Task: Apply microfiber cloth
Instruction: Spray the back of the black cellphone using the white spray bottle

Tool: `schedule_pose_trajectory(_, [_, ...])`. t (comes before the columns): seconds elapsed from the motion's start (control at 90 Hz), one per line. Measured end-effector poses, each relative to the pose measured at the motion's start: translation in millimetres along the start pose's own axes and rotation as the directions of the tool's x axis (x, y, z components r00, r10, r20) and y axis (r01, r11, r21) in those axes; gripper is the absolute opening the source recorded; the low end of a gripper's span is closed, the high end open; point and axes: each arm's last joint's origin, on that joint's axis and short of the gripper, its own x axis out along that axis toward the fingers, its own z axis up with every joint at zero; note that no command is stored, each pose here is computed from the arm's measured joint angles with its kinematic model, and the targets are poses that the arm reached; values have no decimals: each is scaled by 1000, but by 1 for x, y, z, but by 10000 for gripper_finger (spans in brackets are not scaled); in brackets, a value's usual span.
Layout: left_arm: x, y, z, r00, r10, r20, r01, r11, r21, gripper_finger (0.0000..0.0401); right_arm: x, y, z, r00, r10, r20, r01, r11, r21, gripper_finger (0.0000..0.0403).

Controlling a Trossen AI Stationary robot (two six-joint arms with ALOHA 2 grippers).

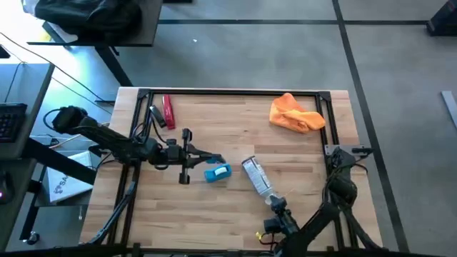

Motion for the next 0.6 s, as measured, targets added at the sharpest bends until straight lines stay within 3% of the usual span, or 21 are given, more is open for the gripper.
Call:
schedule_pose_trajectory(0.122, [0,0,0,1000,-8,2,8,1000,0,12,9,-8,4,999,-43,-5,43,998,50,161])
schedule_pose_trajectory(0.6, [0,-1,0,1000,-19,4,19,1000,-1,12,48,-33,20,993,-101,-59,102,994,28,92])
